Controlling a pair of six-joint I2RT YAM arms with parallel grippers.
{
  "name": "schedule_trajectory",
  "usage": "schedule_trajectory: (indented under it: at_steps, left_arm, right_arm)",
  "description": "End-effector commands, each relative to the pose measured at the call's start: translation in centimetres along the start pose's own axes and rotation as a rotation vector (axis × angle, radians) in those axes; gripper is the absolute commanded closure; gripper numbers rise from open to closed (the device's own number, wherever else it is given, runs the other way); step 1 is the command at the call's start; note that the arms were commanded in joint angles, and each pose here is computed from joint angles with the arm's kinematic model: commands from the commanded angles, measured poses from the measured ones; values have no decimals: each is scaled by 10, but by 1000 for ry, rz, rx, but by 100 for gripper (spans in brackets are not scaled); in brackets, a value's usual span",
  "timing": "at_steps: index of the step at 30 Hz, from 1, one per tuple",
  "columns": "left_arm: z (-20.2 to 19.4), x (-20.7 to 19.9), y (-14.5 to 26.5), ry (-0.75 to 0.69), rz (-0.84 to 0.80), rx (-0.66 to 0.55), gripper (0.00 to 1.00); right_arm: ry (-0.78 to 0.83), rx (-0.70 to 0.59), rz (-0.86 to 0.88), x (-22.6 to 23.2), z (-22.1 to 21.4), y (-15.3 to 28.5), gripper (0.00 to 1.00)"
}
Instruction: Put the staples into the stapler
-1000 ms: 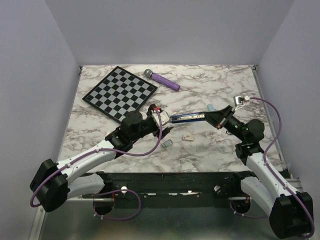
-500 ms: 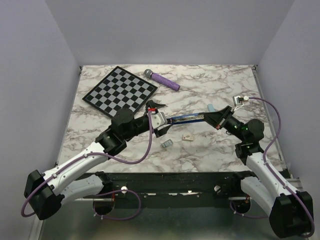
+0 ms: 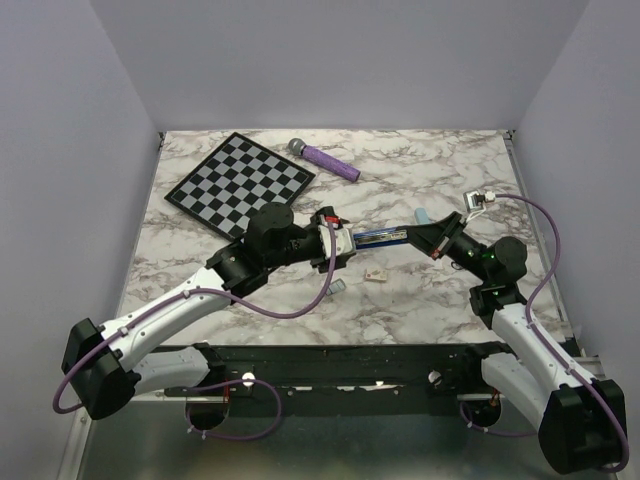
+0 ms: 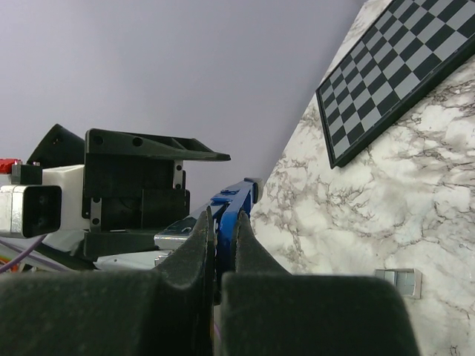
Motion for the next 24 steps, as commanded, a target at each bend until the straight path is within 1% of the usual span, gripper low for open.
schedule_trajectory:
  at_steps: [1, 2, 4, 5, 7, 13, 14, 16, 17, 20, 23, 24]
  left_arm:
    - [8, -4, -4, -28, -58, -11, 29]
    - [7, -4, -5, -28, -57, -10, 33]
    - [5, -2, -6, -30, -48, -3, 37]
    - [5, -3, -7, -32, -49, 0, 41]
    - [5, -3, -9, -28, -52, 1, 44]
    - [3, -2, -14, -29, -61, 7, 58]
    - [3, -3, -15, -28, -64, 6, 64]
    - [3, -2, -16, -27, -65, 9, 71]
    - [2, -3, -16, -26, -65, 15, 80]
    - [-2, -2, -16, -29, -54, 30, 100]
    - [-7, -4, -12, -32, -54, 53, 100]
    - [-7, -4, -10, -38, -50, 61, 100]
  right_arm:
    - [52, -7, 70, 22, 7, -3, 99]
    - [53, -6, 72, 23, 7, -3, 99]
    - [50, -6, 72, 23, 7, -3, 99]
    - [49, -4, 71, 22, 7, -3, 99]
    - [47, -4, 72, 22, 7, -3, 99]
    - [40, -4, 74, 21, 6, -2, 99]
    - [39, -6, 74, 21, 6, -2, 99]
    - [34, -5, 74, 20, 6, -2, 99]
    - [33, -5, 74, 20, 6, -2, 99]
    - [28, -2, 59, 15, 4, -2, 99]
    - [6, -20, 31, 8, 5, -1, 99]
    - [2, -29, 22, 5, 5, -1, 94]
Point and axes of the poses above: each gripper's point midway between its finger pads, its own y axis back along the fingers, its own x axis along the line the jaws close on, z = x × y, the point moved 3 cm from there along y, back along the fingers, and after that the axes turned 9 degrees about -y, right-handed, at the moved point
